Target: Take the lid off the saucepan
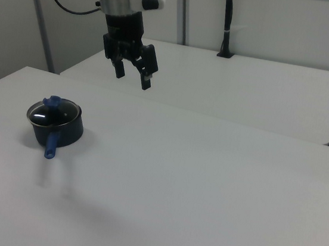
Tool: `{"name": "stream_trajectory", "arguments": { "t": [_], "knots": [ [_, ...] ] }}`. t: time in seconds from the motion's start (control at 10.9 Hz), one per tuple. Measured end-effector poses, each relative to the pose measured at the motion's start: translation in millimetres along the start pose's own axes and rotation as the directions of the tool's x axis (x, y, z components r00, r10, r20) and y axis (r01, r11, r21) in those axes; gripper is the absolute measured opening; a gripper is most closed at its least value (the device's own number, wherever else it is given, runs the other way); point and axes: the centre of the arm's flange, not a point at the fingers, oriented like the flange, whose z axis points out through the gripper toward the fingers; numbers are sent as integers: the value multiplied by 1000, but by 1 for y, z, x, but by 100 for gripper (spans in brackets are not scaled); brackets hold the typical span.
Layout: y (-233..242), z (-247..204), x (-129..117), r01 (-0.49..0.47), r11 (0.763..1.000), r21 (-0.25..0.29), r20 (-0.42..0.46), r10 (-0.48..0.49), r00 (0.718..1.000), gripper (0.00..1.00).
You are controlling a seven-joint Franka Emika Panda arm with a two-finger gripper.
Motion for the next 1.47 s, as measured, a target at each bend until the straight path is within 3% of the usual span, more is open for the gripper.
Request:
{"name": "stream_trajectory", "arguments": {
  "t": [1.19,1.29,1.47],
  "knots": [
    [-5,2,1,11,1000,1,2,-11,1000,100],
    [-7,3,2,37,999,1,3,-37,999,100],
    [-22,8,0,176,984,7,31,-176,984,100]
  ]
}}
